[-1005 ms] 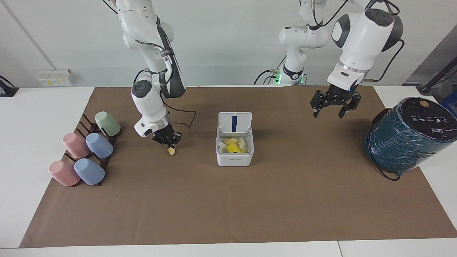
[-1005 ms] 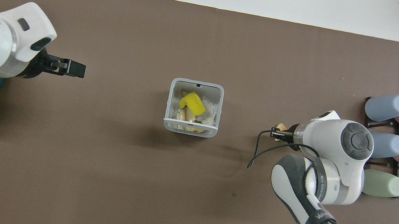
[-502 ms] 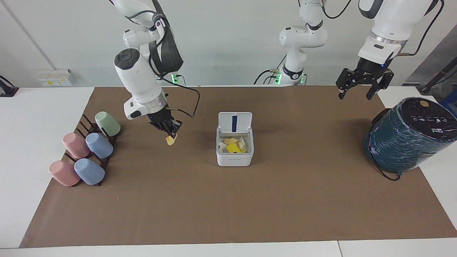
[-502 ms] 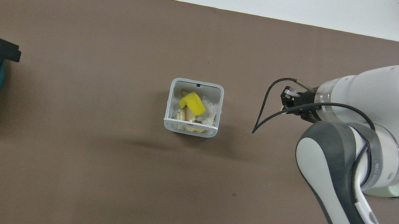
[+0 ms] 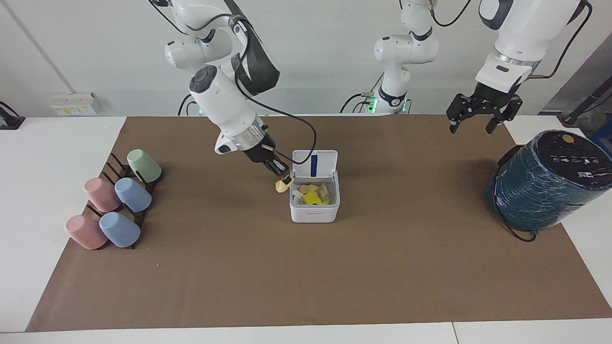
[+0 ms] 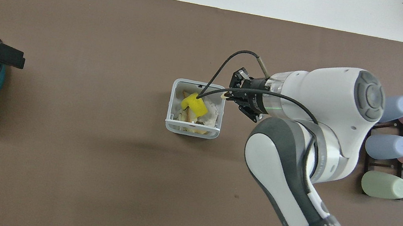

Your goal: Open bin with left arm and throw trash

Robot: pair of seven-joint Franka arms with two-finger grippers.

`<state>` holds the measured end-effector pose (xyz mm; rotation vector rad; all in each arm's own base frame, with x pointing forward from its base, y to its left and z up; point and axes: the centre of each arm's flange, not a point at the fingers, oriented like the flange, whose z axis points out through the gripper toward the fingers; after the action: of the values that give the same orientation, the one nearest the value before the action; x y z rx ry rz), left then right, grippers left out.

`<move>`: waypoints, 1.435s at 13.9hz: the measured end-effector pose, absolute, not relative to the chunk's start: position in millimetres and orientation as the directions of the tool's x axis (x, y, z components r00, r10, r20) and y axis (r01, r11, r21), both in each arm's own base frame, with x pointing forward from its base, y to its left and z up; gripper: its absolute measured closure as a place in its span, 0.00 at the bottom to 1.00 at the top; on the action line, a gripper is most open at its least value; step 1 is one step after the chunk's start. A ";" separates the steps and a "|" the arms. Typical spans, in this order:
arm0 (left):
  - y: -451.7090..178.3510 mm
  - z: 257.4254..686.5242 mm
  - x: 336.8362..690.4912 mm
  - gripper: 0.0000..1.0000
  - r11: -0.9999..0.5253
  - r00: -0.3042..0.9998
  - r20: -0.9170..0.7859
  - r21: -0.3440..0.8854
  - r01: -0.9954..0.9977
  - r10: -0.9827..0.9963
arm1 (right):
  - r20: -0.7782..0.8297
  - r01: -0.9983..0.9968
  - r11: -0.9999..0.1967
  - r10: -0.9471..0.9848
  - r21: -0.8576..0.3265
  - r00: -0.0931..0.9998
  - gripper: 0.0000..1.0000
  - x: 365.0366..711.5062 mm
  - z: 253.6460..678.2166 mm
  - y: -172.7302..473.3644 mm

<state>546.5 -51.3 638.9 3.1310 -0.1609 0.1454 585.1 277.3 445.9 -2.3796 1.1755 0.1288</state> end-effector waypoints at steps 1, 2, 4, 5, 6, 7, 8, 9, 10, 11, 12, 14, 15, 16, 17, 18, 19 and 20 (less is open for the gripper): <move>-50.0 638.2 547.8 0.00 -0.995 0.991 0.092 -0.001 -0.100 -0.100 | -0.316 -0.789 -0.487 -0.732 -0.376 0.603 0.96 584.9 435.3 287.2; -47.0 636.0 550.3 0.00 -0.996 0.992 0.088 -0.001 -0.094 -0.094 | -0.343 -0.803 -0.459 -0.736 -0.380 0.583 0.96 585.4 426.0 294.8; -36.7 634.6 556.8 0.00 -0.997 0.993 0.083 -0.001 -0.079 -0.079 | -0.356 -0.808 -0.443 -0.737 -0.388 0.575 0.96 583.5 413.7 309.0; -32.5 635.7 558.1 0.00 -0.997 0.994 0.075 -0.001 -0.079 -0.079 | -0.356 -0.808 -0.445 -0.735 -0.387 0.576 0.94 580.7 408.4 317.3; -30.7 637.2 557.0 0.00 -0.997 0.994 0.070 -0.001 -0.080 -0.080 | -0.357 -0.807 -0.449 -0.734 -0.384 0.578 0.93 578.6 405.1 322.5; -29.5 638.5 555.5 0.00 -0.997 0.994 0.068 -0.001 -0.082 -0.082 | -0.357 -0.806 -0.453 -0.732 -0.381 0.580 0.82 577.4 403.4 325.0; -28.8 639.9 554.8 0.00 -0.997 0.994 0.070 -0.002 -0.083 -0.082 | -0.358 -0.806 -0.453 -0.732 -0.381 0.580 0.73 577.3 403.2 325.1; -28.6 640.7 554.4 0.00 -0.997 0.994 0.072 -0.002 -0.083 -0.083 | -0.357 -0.807 -0.452 -0.733 -0.381 0.579 0.63 577.6 403.2 324.4; -28.7 640.8 554.3 0.00 -0.997 0.994 0.072 -0.002 -0.083 -0.083 | -0.357 -0.807 -0.452 -0.733 -0.381 0.579 0.51 577.9 403.2 324.0; -28.7 640.7 554.3 0.00 -0.996 0.994 0.072 -0.002 -0.084 -0.084 | -0.357 -0.807 -0.452 -0.733 -0.381 0.579 0.38 577.9 403.2 323.9; -28.7 640.6 554.3 0.00 -0.996 0.994 0.071 -0.002 -0.085 -0.085 | -0.357 -0.807 -0.452 -0.733 -0.381 0.579 0.28 577.9 403.2 323.9; -28.8 640.4 554.1 0.00 -0.996 0.994 0.069 -0.002 -0.085 -0.085 | -0.354 -0.804 -0.452 -0.733 -0.386 0.581 0.06 578.7 406.0 323.9; -28.8 640.1 553.8 0.00 -0.996 0.994 0.066 -0.002 -0.085 -0.085 | -0.347 -0.799 -0.454 -0.732 -0.394 0.586 0.00 579.9 410.8 323.0; -28.8 639.8 553.6 0.00 -0.996 0.994 0.064 -0.002 -0.085 -0.085 | -0.330 -0.790 -0.460 -0.732 -0.406 0.596 0.00 581.9 419.3 320.1; -28.7 639.7 553.5 0.00 -0.996 0.994 0.063 -0.002 -0.085 -0.085 | -0.303 -0.775 -0.476 -0.732 -0.415 0.611 0.00 583.6 428.7 315.3; -28.7 639.7 553.5 0.00 -0.996 0.994 0.063 -0.002 -0.085 -0.085 | -0.260 -0.755 -0.507 -0.729 -0.415 0.633 0.00 585.4 439.0 307.2; -28.7 639.7 553.5 0.00 -0.997 0.995 0.063 -0.001 -0.081 -0.081 | -0.206 -0.730 -0.550 -0.723 -0.406 0.659 0.00 587.0 449.4 296.0; -28.6 639.7 553.5 0.00 -0.997 0.995 0.063 -0.001 -0.073 -0.073 | -0.145 -0.698 -0.601 -0.708 -0.390 0.691 0.00 588.3 459.6 282.6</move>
<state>553.5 -28.6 639.7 3.1366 -0.1149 0.0989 588.3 282.6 459.6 -2.4838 1.0907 -0.0338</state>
